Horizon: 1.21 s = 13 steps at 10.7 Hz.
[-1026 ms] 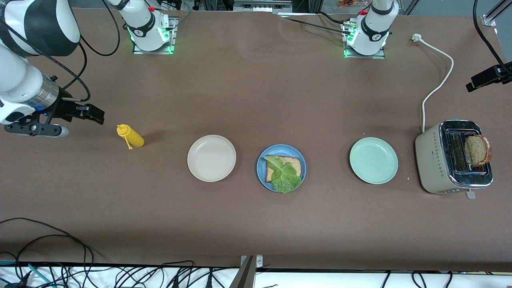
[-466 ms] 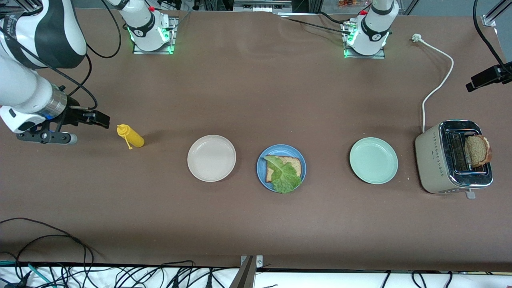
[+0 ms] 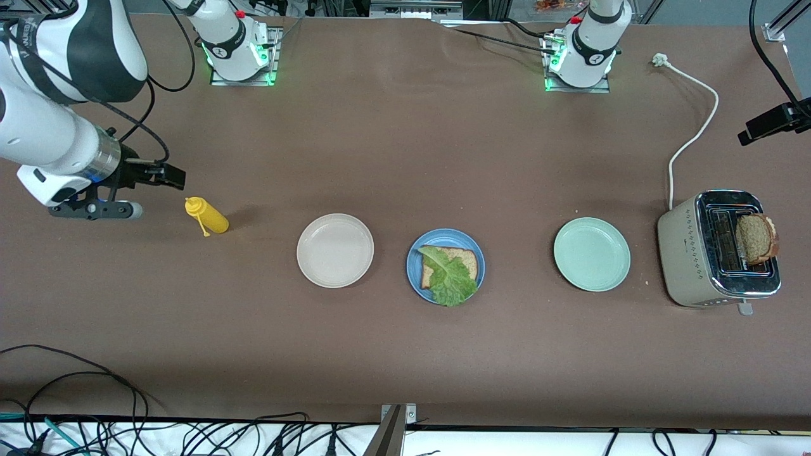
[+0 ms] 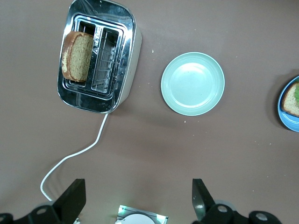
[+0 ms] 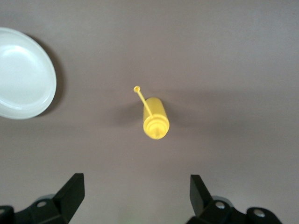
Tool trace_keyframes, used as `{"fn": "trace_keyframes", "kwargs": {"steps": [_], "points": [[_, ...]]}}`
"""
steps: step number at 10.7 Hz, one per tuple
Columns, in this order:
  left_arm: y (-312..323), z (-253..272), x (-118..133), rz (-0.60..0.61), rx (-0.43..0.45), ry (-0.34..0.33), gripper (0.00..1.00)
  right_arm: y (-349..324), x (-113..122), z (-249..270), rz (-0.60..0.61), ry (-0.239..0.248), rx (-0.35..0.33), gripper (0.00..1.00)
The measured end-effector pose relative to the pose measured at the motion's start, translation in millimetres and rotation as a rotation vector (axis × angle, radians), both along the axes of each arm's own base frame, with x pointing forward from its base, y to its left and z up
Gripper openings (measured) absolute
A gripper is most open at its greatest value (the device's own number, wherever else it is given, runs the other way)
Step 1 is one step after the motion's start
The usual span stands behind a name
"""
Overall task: Make sandwich in blue plate with both arms
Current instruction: 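Position the open right gripper beside the yellow squeeze bottle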
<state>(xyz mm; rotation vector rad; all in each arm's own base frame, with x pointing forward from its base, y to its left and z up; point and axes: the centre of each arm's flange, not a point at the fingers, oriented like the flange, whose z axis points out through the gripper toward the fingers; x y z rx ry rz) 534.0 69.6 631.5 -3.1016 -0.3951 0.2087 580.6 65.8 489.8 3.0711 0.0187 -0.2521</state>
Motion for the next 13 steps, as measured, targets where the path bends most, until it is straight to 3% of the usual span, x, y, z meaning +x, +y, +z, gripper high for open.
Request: {"fn": "trace_keyframes", "kwargs": {"steps": [4, 8, 11, 13], "points": [[-1.2, 0.0, 0.1, -0.002, 0.000, 0.000, 1.00, 41.0, -15.2, 17.9, 0.145, -0.002, 0.023, 1.00], [-1.5, 0.1, 0.2, -0.003, 0.000, 0.000, 1.00, 13.2, 5.3, -9.8, 0.319, -0.011, 0.064, 1.00], [-2.0, 0.0, 0.2, -0.004, 0.000, 0.000, 1.00, -50.9, 19.8, -36.6, 0.469, -0.037, 0.212, 1.00], [-2.5, 0.1, 0.3, -0.005, 0.000, 0.000, 1.00, -83.3, 18.5, -46.4, 0.530, -0.038, 0.263, 1.00]]}}
